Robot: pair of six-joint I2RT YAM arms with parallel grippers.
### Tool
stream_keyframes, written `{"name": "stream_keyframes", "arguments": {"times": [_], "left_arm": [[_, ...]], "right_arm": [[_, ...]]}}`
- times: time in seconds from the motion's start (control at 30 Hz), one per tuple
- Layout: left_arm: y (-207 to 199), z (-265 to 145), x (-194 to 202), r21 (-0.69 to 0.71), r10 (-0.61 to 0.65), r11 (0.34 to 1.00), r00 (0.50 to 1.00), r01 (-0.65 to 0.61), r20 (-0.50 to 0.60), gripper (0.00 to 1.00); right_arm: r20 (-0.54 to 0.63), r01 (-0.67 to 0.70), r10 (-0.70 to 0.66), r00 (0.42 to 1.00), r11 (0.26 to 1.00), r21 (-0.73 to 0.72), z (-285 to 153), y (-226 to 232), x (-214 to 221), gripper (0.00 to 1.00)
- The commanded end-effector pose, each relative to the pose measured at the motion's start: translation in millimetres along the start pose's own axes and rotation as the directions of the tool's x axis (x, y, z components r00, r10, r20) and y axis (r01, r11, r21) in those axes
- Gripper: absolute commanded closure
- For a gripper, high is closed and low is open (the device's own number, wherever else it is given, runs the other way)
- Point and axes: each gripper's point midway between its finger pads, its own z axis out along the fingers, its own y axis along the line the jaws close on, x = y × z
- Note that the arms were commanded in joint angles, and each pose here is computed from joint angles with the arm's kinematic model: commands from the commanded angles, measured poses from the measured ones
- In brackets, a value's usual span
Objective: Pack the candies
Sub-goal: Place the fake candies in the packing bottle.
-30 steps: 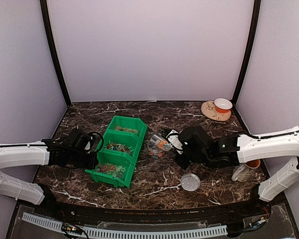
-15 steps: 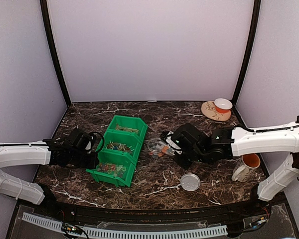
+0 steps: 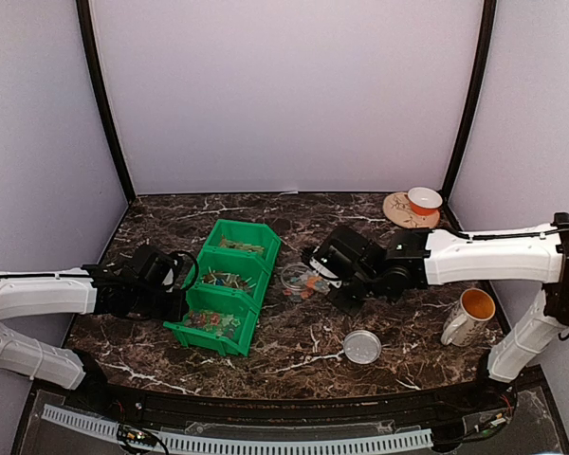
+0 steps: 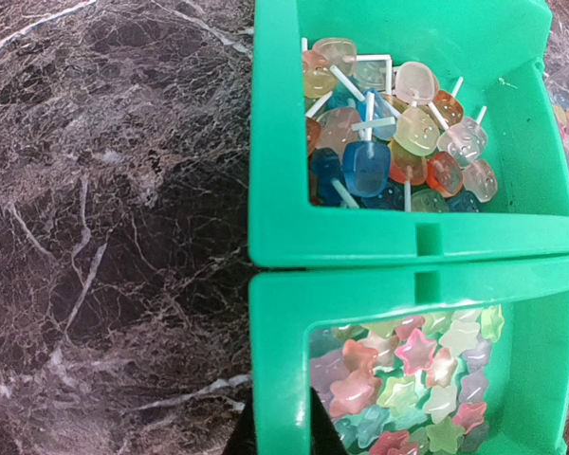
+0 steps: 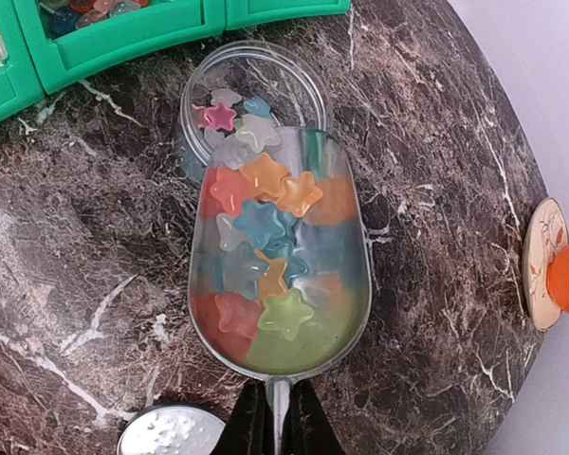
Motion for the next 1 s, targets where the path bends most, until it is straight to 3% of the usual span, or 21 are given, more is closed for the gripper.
{"name": "stream_keyframes", "arguments": {"times": [0.0, 0.97], "left_arm": [[-19.0, -9.2, -31.7, 0.078, -0.038, 0.997, 0.993, 0.030, 0.112, 1.00], [-14.0, -6.0, -23.9, 0.072, -0.052, 0.996, 0.993, 0.044, 0.109, 1.00]], "right_arm": [[-0.007, 0.018, -0.018, 1.000, 1.000, 0.019, -4.4, -7.4, -10.9, 1.00], [-0.105, 0.103, -0.099, 0.990, 0.994, 0.037, -7.6, -13.3, -15.4, 1.00]]}}
